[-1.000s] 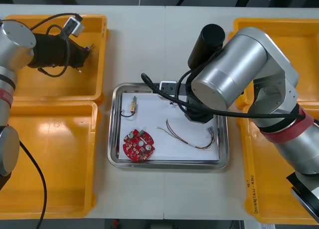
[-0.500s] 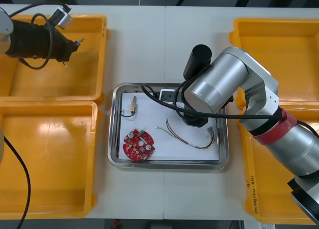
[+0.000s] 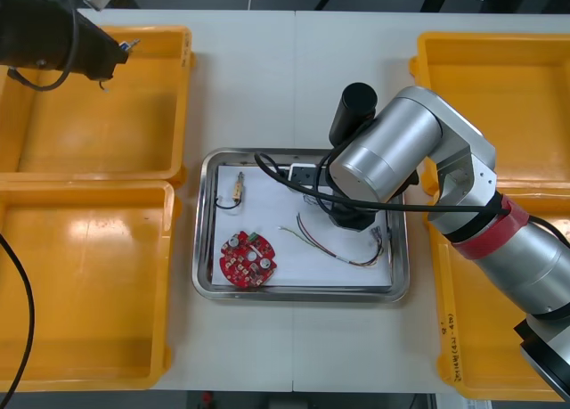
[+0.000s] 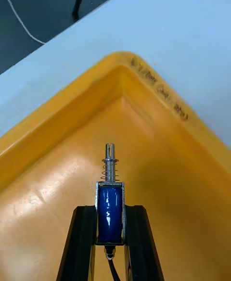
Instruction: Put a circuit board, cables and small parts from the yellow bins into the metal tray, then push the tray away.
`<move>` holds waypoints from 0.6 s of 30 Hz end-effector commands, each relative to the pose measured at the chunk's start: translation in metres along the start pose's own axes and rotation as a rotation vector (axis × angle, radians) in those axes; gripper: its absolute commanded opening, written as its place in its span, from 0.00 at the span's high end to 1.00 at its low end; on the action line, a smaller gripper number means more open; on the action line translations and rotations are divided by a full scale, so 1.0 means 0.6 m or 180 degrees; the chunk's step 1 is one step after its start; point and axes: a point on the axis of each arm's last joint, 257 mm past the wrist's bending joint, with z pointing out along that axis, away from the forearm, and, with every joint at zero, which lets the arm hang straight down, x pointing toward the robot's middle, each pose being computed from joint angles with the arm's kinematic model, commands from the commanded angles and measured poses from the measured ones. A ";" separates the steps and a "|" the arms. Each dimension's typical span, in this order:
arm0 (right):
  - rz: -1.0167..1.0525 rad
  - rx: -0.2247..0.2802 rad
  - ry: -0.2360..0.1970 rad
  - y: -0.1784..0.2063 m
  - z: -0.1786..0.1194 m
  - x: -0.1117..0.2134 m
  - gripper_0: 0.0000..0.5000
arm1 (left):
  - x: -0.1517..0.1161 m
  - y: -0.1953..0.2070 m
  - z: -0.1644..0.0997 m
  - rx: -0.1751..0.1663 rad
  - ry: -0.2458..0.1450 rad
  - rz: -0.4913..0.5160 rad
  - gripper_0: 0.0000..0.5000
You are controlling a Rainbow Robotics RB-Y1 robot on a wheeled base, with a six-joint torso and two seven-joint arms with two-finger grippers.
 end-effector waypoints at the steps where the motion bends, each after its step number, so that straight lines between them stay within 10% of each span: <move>1: -0.0001 -0.0055 -0.0062 0.009 -0.027 -0.011 0.00 | -0.006 0.005 -0.042 -0.0146 0.0073 -0.0013 1.00; 10: 0.0030 -0.0101 0.0135 0.008 -0.097 0.011 0.00 | -0.022 -0.069 -0.073 -0.0096 0.0110 -0.0237 1.00; 18: 0.0187 -0.0010 -0.0325 -0.038 -0.171 -0.037 0.00 | -0.044 -0.148 -0.075 -0.0040 0.0056 -0.0464 1.00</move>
